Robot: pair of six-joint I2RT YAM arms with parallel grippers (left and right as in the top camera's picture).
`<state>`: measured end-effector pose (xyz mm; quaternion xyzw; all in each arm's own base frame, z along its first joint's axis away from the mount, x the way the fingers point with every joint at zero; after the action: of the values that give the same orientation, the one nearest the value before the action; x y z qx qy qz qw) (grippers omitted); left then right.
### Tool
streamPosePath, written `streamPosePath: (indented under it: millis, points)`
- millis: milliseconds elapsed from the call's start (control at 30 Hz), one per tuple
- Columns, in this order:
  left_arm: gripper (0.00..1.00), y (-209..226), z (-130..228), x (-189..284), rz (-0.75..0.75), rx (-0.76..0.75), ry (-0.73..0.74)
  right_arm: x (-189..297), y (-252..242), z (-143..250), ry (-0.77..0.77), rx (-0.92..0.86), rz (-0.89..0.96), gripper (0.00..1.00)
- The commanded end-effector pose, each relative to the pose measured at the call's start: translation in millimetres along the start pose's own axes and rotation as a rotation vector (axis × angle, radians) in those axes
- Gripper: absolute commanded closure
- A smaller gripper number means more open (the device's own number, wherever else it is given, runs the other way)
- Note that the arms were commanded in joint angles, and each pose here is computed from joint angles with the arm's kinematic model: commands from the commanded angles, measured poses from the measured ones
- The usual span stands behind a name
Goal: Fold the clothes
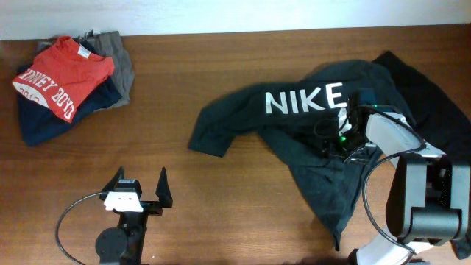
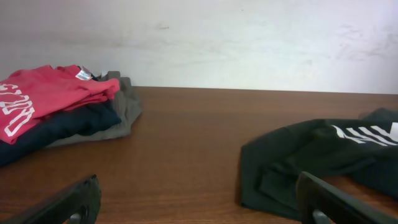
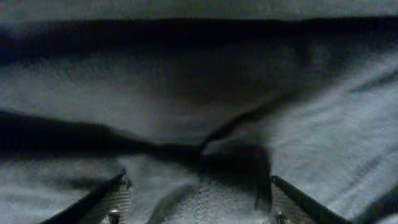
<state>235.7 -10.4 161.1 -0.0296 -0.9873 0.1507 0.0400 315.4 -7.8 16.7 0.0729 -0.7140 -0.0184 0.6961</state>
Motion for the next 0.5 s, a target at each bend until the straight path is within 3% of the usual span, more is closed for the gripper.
streamPosePath:
  millis: [0, 167, 467]
  points:
    - [0.01, 2.7, 1.6, -0.1, -0.011, 0.002, -0.001, -3.2, 7.6, 0.8, 0.002, -0.007, -0.062, 0.68]
    - [0.01, 2.6, 1.5, -0.1, -0.011, 0.003, -0.001, -3.0, 7.9, 2.9, 0.011, -0.012, -0.063, 0.85]
    - [0.01, 2.6, 1.5, -0.1, -0.011, 0.003, -0.001, 32.8, 10.6, -9.2, 0.009, -0.012, -0.063, 0.96]
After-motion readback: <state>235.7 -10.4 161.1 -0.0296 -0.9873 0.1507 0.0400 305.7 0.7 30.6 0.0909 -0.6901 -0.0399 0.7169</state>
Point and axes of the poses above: each gripper's point midway between its finger pads, its own x axis back along the fingers, its own y axis along the line the jaws close on, z = x × y, the point moved 1 cm from there along x, back along the fingers, and after that the axes turned 13 degrees about x, right-handed, at the moved point
